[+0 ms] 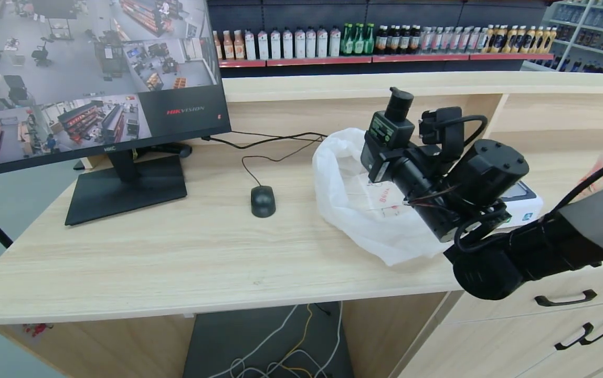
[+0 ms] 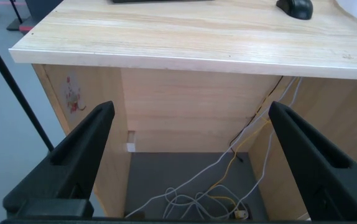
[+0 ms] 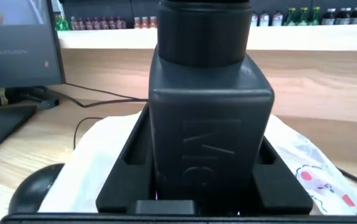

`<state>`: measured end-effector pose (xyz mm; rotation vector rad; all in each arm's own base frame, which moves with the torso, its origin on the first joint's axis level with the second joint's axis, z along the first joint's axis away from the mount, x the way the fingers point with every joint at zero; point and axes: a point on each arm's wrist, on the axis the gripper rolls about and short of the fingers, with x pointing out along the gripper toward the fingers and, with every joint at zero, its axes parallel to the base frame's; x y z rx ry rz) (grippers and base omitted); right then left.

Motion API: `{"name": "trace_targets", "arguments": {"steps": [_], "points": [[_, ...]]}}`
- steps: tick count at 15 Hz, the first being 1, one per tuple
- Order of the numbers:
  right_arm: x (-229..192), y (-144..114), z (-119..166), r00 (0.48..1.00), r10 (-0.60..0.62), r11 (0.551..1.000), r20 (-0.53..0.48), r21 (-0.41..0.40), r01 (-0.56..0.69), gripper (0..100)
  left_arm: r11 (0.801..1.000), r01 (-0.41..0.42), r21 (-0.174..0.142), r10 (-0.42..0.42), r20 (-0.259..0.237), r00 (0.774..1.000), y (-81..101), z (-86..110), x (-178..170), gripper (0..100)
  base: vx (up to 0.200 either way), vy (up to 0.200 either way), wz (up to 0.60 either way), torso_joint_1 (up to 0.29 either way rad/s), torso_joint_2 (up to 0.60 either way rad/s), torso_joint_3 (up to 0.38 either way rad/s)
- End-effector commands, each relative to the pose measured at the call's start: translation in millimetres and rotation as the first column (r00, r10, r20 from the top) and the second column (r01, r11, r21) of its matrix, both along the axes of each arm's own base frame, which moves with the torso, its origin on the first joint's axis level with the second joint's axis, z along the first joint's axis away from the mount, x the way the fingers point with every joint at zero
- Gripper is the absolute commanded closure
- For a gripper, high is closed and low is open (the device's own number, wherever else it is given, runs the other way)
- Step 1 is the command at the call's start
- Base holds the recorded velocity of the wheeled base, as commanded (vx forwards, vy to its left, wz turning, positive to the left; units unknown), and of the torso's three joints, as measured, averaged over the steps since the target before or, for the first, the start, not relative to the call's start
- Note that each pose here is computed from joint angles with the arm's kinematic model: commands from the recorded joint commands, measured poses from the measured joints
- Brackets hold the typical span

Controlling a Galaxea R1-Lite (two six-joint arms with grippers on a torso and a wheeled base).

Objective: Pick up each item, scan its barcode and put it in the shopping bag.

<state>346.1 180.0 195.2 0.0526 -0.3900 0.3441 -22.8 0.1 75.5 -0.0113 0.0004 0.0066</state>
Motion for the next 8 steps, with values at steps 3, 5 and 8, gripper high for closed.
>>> {"name": "trace_targets", "arguments": {"steps": [3,5,8], "points": [[12,2,-28,0.999,-0.010,1.000,-0.045,-0.021,0.009,100,1.000,-0.001,-0.001,0.001,0.000,1.000,0.0,0.0,0,0,0.000,0.000,0.00,0.000,0.00,0.000],[14,4,-35,0.998,-0.009,1.000,-0.061,-0.029,0.008,100,1.000,-0.001,-0.001,0.001,0.000,1.000,0.0,0.0,0,0,0.000,0.000,0.00,0.000,0.00,0.000],[18,5,-45,0.998,-0.012,1.000,-0.064,-0.029,0.010,100,1.000,-0.001,-0.001,0.001,0.000,1.000,0.0,0.0,0,0,0.000,0.000,0.00,0.000,0.00,0.000]]}}
